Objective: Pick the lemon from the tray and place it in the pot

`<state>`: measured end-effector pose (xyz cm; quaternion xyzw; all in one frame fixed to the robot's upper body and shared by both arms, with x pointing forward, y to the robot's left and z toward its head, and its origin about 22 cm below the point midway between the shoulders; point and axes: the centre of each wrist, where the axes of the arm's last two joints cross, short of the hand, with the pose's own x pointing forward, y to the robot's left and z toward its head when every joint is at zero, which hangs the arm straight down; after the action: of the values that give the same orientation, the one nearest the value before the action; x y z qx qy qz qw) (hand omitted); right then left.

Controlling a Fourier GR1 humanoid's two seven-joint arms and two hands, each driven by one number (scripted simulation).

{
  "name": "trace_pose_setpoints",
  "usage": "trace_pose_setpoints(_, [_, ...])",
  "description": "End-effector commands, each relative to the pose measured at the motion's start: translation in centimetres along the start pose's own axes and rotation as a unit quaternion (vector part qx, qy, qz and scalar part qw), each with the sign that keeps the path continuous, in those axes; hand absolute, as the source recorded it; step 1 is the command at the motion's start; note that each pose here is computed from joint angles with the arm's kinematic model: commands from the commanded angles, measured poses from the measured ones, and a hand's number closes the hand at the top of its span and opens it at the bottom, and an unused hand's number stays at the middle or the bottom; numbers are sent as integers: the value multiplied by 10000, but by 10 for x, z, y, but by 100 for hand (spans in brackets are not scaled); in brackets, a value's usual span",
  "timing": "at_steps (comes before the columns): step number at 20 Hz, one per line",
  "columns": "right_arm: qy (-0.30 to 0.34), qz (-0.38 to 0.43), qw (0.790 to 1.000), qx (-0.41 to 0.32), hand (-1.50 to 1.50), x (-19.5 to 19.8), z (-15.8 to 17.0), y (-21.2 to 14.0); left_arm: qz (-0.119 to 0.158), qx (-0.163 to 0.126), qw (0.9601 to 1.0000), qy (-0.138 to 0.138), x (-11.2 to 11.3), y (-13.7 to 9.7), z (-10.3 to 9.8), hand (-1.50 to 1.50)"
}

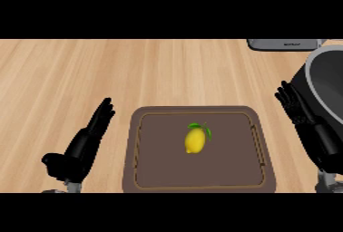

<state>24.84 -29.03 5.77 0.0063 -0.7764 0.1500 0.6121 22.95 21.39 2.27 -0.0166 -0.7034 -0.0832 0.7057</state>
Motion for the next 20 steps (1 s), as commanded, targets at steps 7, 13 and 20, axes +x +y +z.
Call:
trace_pose_setpoints(7, [-122, 2955, 9522, 767, 150, 103, -44, -83, -4, 957, 9924, -776, 38, 41, -34, 0])
trace_pose_setpoints(13, [-686, 2357, 9680, 520, -150, 31, -32, -40, 207, 1274, 9873, -930, 46, 62, -54, 0])
trace_pose_setpoints(20, [-383, 3321, 9340, 1263, -150, 70, -21, -39, 213, 1237, 9877, -934, 58, 59, -57, 0])
